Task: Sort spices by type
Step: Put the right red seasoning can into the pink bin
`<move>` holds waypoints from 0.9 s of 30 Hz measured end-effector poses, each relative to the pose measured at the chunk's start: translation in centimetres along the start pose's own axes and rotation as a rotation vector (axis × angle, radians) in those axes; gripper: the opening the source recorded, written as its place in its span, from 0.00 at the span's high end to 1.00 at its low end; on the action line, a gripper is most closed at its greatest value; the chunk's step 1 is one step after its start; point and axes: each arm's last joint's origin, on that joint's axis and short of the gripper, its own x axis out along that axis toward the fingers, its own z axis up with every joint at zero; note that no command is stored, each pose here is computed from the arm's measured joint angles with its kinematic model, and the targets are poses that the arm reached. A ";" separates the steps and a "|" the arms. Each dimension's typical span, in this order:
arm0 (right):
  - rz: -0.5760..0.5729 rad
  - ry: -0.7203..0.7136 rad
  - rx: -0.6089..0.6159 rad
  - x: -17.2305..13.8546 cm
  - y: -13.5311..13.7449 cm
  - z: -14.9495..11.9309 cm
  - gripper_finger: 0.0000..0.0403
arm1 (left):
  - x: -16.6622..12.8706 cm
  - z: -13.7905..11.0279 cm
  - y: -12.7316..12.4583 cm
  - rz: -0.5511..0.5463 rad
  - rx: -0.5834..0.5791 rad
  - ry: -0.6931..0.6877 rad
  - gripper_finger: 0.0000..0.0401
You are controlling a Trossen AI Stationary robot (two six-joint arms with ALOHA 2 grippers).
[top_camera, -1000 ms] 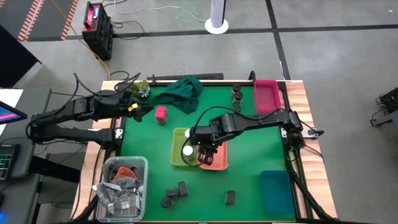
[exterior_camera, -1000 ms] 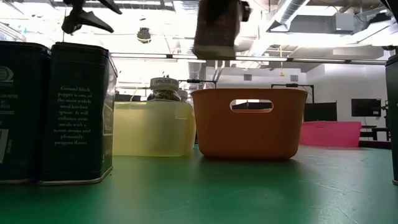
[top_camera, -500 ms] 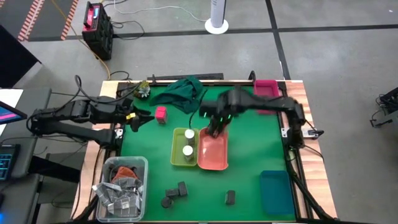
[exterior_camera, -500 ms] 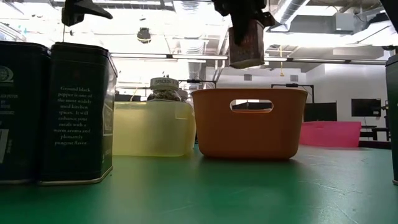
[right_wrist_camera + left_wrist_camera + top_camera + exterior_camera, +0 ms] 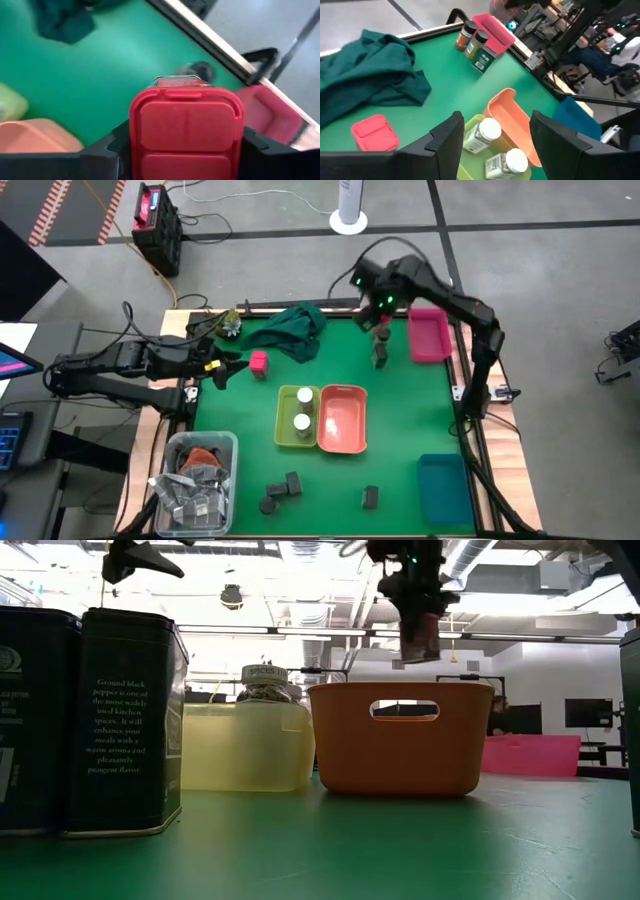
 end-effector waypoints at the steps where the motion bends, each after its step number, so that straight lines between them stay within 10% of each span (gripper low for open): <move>1: -0.007 0.005 0.013 0.2 -0.9 0.3 0.42 | 0.0 0.0 0.0 0.003 0.009 -0.003 0.47; 14: -0.086 0.102 0.128 3.1 -9.5 1.2 0.42 | 0.1 -0.4 0.7 0.127 0.069 -0.004 0.47; 27: -0.080 0.216 -0.228 5.6 -14.0 -3.4 0.42 | 0.1 -0.4 0.7 0.130 0.066 -0.005 0.47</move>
